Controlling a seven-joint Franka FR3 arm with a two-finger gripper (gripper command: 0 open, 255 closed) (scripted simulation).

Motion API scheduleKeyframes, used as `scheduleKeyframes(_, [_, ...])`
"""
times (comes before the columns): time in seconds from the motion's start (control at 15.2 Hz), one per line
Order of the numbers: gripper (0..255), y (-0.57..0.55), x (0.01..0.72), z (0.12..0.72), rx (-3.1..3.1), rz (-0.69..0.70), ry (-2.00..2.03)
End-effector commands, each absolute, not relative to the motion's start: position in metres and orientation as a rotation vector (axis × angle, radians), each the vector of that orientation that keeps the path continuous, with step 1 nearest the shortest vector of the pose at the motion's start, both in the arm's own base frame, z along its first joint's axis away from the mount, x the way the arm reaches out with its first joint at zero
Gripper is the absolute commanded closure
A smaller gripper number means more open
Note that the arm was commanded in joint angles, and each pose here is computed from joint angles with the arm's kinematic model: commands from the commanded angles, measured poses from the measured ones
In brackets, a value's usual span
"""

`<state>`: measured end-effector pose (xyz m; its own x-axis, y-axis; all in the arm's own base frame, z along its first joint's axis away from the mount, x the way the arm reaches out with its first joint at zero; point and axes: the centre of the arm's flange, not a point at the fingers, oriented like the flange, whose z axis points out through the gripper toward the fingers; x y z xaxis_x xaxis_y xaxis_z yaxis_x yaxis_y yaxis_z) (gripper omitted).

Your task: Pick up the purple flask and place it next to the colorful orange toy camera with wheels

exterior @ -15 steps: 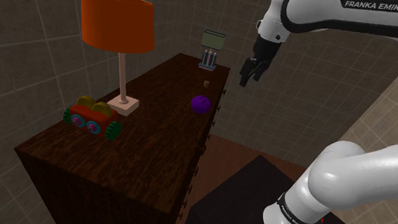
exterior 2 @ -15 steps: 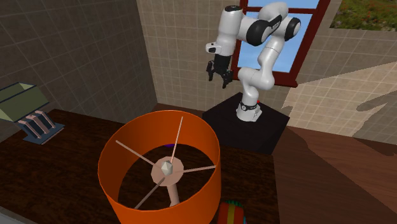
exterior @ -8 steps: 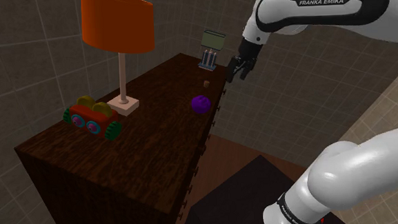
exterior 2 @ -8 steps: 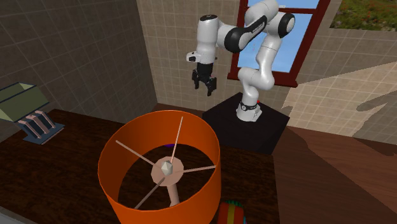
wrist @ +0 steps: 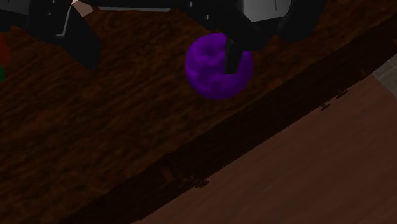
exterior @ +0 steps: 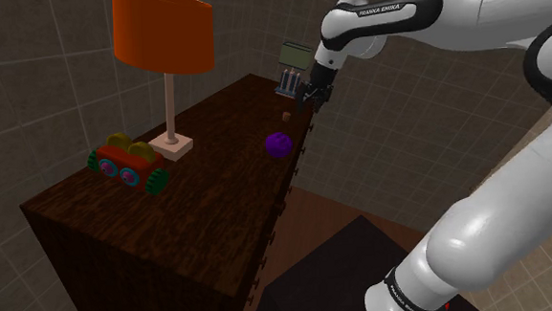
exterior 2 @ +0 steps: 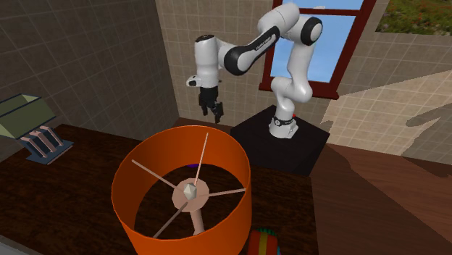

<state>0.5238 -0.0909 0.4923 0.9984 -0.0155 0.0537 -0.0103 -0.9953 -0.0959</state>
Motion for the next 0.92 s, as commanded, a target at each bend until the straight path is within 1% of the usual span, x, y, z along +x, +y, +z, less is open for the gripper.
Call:
scheduleKeyframes(0.0, [0,-0.102,0.547,0.482,-3.022,-0.075,0.036])
scheduleKeyframes(0.46, [0,-0.141,0.625,0.435,-2.942,-0.047,0.089])
scheduleKeyframes(0.86, [0,-0.137,0.629,0.408,-2.939,-0.046,0.091])
